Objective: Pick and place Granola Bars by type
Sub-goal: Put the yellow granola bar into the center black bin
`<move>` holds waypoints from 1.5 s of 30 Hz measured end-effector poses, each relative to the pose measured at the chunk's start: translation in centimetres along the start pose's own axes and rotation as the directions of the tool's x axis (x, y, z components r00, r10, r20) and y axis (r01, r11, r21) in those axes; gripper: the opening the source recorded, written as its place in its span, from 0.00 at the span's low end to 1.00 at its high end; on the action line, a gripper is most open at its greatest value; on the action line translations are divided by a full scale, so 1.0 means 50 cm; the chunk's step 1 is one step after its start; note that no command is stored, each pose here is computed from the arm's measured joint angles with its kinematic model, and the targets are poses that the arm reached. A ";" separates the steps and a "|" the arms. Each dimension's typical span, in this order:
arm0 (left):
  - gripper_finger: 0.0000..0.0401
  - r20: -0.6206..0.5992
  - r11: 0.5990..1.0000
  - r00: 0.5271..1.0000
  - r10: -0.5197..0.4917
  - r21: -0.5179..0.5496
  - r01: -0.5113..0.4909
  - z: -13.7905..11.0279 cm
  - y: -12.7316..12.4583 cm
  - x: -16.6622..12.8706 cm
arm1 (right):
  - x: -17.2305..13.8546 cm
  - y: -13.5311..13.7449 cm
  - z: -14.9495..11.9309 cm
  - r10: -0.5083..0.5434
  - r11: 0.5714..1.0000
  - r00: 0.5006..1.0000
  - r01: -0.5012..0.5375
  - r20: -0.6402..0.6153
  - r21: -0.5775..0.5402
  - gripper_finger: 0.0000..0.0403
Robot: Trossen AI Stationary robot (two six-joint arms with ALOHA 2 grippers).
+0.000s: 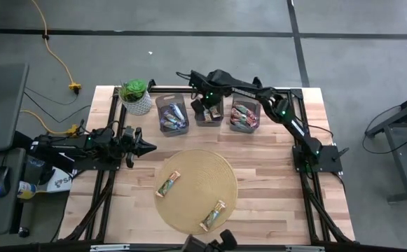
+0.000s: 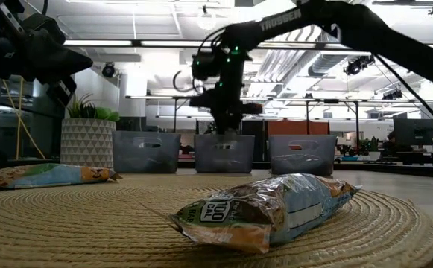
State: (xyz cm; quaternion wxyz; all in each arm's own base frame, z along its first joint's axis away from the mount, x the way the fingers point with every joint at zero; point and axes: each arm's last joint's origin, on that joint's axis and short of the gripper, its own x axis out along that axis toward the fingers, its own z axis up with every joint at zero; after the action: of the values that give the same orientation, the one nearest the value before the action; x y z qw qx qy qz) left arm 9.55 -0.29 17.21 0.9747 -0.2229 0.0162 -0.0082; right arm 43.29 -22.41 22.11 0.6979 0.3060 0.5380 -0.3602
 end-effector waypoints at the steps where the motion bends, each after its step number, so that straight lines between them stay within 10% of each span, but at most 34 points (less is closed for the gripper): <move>1: 0.00 0.000 1.000 1.000 0.000 0.000 0.000 0.000 0.000 0.000 | 0.009 0.001 0.000 0.006 1.000 1.000 -0.007 -0.015 -0.009 0.15; 11: 0.00 0.000 1.000 1.000 0.000 0.000 0.000 0.000 0.000 0.000 | 0.029 -0.005 -0.008 -0.005 0.997 0.996 -0.002 -0.087 -0.080 0.16; 21: 0.00 0.000 1.000 1.000 -0.001 0.000 0.001 0.000 0.000 0.000 | 0.020 -0.004 -0.011 0.041 0.965 0.992 -0.071 -0.120 -0.251 0.37; 34: 0.00 0.000 1.000 1.000 0.000 0.000 0.000 0.000 0.000 0.000 | -0.139 -0.009 -0.026 0.357 0.690 0.926 -0.351 -0.124 -0.634 0.41; 45: 0.00 0.000 1.000 1.000 0.000 0.000 0.000 0.000 0.000 0.000 | -0.254 -0.032 -0.053 0.481 0.465 0.869 -0.360 -0.111 -0.809 0.41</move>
State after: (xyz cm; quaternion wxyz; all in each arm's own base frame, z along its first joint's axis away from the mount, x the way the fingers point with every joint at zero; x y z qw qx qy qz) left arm 9.55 -0.29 17.21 0.9747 -0.2229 0.0161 -0.0084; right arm 38.50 -18.92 33.75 0.8593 0.0523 0.5009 0.0891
